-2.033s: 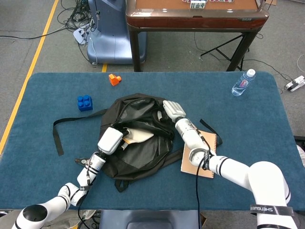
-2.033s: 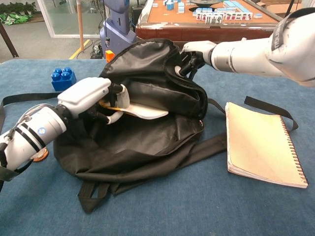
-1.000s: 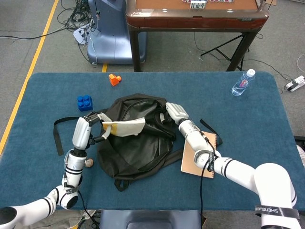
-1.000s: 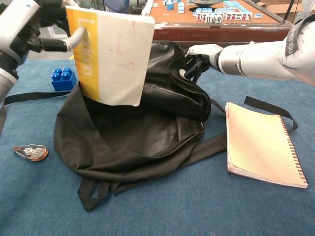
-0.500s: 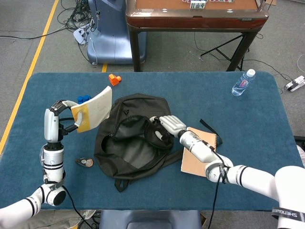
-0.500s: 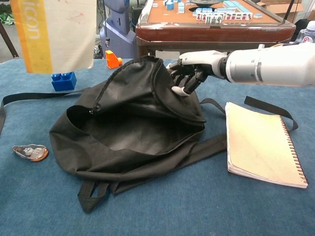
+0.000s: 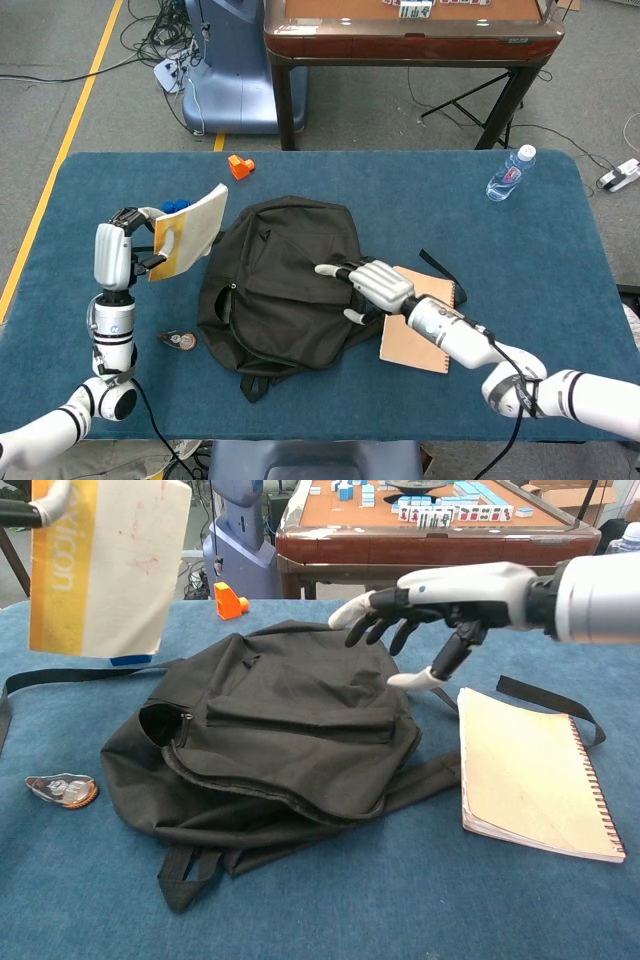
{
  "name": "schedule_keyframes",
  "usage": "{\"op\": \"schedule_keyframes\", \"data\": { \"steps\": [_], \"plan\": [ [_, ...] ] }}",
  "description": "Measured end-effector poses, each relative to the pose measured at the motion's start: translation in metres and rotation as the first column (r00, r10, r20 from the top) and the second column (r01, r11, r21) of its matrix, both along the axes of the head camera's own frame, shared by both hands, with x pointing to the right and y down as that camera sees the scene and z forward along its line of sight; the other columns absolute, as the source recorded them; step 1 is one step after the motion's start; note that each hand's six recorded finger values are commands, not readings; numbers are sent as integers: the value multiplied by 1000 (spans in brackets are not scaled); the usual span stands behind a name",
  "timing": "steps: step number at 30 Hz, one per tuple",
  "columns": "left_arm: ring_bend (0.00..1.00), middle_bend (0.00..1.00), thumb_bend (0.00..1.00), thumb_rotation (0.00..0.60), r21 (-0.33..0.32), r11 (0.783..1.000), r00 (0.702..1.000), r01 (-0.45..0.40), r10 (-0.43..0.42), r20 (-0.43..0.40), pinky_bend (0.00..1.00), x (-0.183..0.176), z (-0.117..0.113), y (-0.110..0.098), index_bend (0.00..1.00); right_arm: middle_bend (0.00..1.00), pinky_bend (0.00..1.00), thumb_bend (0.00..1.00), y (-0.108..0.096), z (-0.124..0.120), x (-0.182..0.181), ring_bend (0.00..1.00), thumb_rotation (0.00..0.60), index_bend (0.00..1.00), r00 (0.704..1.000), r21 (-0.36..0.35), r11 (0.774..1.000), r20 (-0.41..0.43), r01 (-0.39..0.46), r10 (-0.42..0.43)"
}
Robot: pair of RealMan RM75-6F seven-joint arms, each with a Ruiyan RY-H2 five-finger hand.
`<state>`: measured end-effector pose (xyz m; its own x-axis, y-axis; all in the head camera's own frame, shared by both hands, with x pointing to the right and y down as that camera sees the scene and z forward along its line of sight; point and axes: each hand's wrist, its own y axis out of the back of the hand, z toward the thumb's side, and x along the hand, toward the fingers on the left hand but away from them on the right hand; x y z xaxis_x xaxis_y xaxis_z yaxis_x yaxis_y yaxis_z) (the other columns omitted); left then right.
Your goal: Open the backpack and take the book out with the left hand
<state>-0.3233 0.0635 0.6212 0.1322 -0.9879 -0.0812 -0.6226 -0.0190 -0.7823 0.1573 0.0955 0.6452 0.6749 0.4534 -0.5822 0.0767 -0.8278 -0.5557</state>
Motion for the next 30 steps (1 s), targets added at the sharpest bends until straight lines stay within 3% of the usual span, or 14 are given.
{"op": "schedule_keyframes", "data": {
  "steps": [6, 10, 12, 15, 17, 20, 23, 25, 27, 28, 30],
  "plan": [
    [594, 696, 469, 600, -61, 994, 989, -94, 100, 112, 443, 17, 32, 17, 720, 180, 193, 338, -12, -15, 34, 128, 600, 82, 998, 56, 996, -8, -66, 67],
    [583, 695, 468, 600, -138, 972, 968, -192, 210, 135, 442, 38, 54, 40, 685, 186, 193, 338, -20, -17, 53, 128, 600, 82, 993, 70, 991, -24, -116, 118],
    [571, 674, 399, 600, -177, 954, 955, -242, 266, 131, 443, 47, 61, 50, 584, 188, 193, 338, -24, -18, 59, 128, 600, 82, 990, 71, 988, -28, -138, 140],
    [520, 588, 193, 584, -245, 920, 932, -305, 341, 121, 421, 58, 69, 63, 364, 196, 193, 338, -30, -23, 71, 128, 600, 82, 984, 73, 982, -31, -174, 177],
    [469, 523, 168, 454, -284, 899, 921, -335, 376, 106, 386, 65, 70, 69, 254, 197, 193, 338, -33, -24, 79, 128, 600, 82, 979, 75, 978, -38, -195, 199],
    [427, 470, 165, 256, -334, 869, 912, -364, 406, 62, 370, 74, 67, 76, 186, 197, 193, 339, -35, -25, 91, 128, 600, 82, 973, 80, 973, -59, -217, 222],
    [404, 442, 165, 190, -376, 847, 912, -376, 409, 11, 362, 78, 60, 80, 162, 200, 193, 339, -36, -25, 103, 128, 600, 82, 967, 85, 968, -82, -235, 242],
    [401, 439, 165, 184, -397, 841, 918, -366, 397, -6, 360, 74, 54, 78, 160, 203, 193, 339, -35, -25, 111, 128, 600, 82, 962, 88, 965, -98, -247, 255],
    [401, 439, 165, 217, -407, 847, 928, -341, 373, 0, 358, 65, 49, 74, 166, 208, 193, 339, -34, -24, 119, 128, 600, 82, 957, 91, 962, -114, -256, 266],
    [401, 439, 165, 252, -410, 855, 935, -317, 353, 14, 356, 58, 47, 71, 169, 212, 193, 340, -33, -23, 122, 128, 600, 82, 955, 92, 961, -122, -259, 269],
    [401, 439, 165, 429, -412, 868, 946, -276, 321, 43, 351, 45, 44, 66, 178, 229, 193, 342, -30, -23, 130, 128, 600, 82, 950, 97, 959, -141, -265, 277]
  ]
}}
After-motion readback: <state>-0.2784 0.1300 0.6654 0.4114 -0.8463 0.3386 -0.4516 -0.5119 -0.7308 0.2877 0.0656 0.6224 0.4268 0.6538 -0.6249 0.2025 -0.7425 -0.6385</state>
